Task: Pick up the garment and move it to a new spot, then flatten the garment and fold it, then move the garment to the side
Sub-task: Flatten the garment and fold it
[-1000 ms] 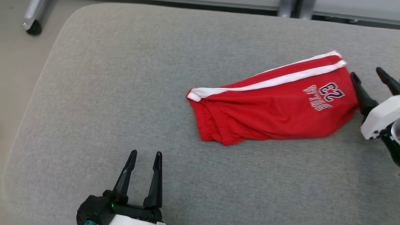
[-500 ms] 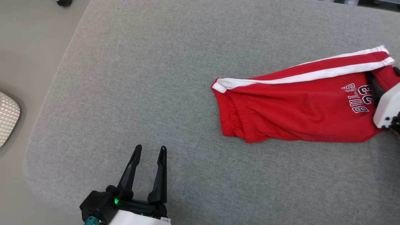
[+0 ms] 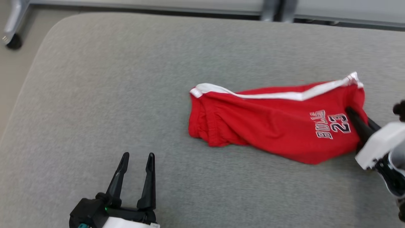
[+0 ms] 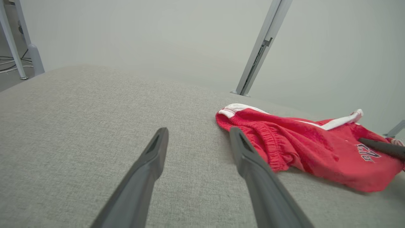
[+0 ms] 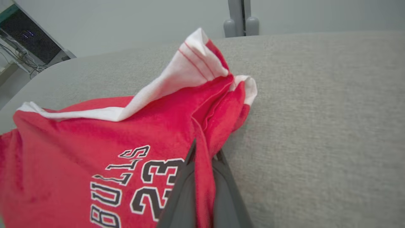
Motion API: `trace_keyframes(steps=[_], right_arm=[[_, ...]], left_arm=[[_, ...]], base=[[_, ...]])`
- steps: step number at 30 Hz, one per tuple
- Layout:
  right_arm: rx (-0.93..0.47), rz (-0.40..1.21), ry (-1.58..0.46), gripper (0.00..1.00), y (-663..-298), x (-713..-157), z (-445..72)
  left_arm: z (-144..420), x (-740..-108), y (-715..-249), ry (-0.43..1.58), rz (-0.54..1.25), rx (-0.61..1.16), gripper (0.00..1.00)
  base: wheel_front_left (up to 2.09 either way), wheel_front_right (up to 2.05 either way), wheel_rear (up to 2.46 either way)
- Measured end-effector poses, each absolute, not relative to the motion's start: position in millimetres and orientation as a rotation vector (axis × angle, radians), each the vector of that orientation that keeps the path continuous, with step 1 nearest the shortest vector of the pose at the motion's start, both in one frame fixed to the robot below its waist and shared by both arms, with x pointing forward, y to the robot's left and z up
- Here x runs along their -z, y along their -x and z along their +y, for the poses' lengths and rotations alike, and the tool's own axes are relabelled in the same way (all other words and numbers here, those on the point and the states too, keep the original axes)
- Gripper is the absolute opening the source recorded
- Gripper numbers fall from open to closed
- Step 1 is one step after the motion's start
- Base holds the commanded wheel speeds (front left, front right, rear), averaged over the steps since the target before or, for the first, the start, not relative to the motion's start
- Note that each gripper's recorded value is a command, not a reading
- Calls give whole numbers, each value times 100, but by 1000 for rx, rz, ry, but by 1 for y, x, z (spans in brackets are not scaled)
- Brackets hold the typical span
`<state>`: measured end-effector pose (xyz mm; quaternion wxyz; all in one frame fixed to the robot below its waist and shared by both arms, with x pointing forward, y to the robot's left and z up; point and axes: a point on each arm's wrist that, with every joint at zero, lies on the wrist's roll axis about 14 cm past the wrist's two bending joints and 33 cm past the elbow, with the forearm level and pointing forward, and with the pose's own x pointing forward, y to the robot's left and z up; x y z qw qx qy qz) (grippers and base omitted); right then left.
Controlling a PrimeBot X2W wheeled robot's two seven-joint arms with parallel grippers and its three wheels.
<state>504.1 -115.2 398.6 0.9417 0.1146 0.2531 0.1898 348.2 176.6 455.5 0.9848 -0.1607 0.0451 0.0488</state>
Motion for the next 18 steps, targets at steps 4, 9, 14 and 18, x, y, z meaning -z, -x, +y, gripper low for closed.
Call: trace_keyframes(steps=[4,9,14,18], right_arm=[[-277,500,-251,0,-478,-403,-163],[-158,420,-240,0,-466,-427,-214],[-168,300,-219,0,-472,-468,-222],[-297,258,-215,0,-475,-493,-179]], left_arm=[[160,-460,-350,324,78,-29,100],[145,-466,-352,328,62,35,100],[140,-471,-350,339,50,51,100],[139,-471,-347,358,52,44,100]], base=[[0,0,0],[0,0,0],[0,0,0],[0,0,0]])
